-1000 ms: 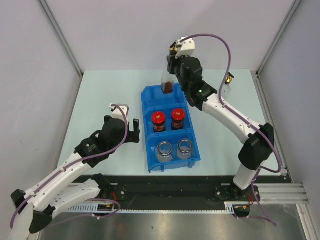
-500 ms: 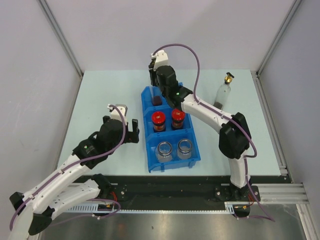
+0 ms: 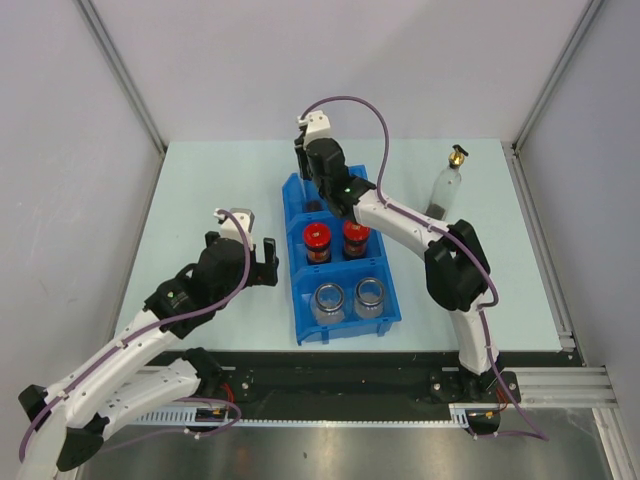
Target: Organize the condiment bottles
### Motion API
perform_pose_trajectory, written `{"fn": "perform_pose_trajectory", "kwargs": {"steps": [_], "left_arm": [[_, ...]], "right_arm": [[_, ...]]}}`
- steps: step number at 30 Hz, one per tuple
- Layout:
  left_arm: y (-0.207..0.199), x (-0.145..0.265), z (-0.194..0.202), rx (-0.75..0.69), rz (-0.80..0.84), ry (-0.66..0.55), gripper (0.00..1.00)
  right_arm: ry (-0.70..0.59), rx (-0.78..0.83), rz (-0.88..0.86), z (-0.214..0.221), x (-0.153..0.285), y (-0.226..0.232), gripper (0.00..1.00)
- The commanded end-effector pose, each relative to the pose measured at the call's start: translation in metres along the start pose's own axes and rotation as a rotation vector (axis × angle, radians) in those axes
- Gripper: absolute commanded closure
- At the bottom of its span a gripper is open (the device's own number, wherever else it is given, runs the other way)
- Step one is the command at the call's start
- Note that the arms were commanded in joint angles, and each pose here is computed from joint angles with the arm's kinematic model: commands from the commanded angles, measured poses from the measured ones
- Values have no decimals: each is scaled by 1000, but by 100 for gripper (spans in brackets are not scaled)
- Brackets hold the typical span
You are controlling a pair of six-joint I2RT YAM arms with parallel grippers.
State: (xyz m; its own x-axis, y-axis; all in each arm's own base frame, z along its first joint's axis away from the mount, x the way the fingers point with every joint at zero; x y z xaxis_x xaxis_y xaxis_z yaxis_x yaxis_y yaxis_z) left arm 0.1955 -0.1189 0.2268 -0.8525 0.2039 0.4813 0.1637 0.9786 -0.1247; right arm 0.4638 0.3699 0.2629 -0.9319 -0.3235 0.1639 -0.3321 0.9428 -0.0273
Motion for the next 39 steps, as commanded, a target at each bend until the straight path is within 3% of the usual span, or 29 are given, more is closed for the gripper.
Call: {"fn": "perform_pose_trajectory", "kwargs": {"steps": [1, 6, 11, 19, 22, 23, 26, 32, 39], "left_arm": [[-3, -2, -3, 33, 12, -20, 0], [-3, -2, -3, 33, 9, -18, 0], [-3, -2, -3, 32, 8, -18, 0], [-2, -2, -3, 30, 6, -19, 0], [-2, -3, -3, 30, 6, -19, 0], [-2, -3, -3, 29, 4, -18, 0], [-2, -3, -3, 29, 4, -17, 0], [-1, -2, -4, 28, -1, -21, 0], [0, -2, -4, 30, -4, -25, 0]], "right_arm": [[-193, -131, 8, -56, 1, -3, 100], [-175, -140, 11, -44, -4, -2, 100], [-174, -113, 12, -34, -3, 2, 89], [-138, -87, 30, -18, -8, 3, 89], [-132, -84, 24, -16, -7, 6, 77], [-131, -83, 23, -14, -7, 6, 62], [-136, -75, 23, -17, -4, 7, 36], [-169, -75, 20, -29, 3, 8, 4], [-180, -80, 31, -39, 11, 5, 1]]}}
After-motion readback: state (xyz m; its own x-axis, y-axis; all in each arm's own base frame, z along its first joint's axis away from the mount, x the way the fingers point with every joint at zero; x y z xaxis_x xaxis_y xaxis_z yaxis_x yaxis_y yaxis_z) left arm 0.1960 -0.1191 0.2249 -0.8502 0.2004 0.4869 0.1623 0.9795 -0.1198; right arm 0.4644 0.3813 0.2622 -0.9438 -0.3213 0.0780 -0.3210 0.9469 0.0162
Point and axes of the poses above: each gripper's point midway between its finger pads, its own x axis back along the fingers, its own y axis along the line the jaws close on, z = x × y, the point moved 4 cm from there along x, back along the fingers, and after that the axes turned 2 degrees about x, right-handed, at the moved point
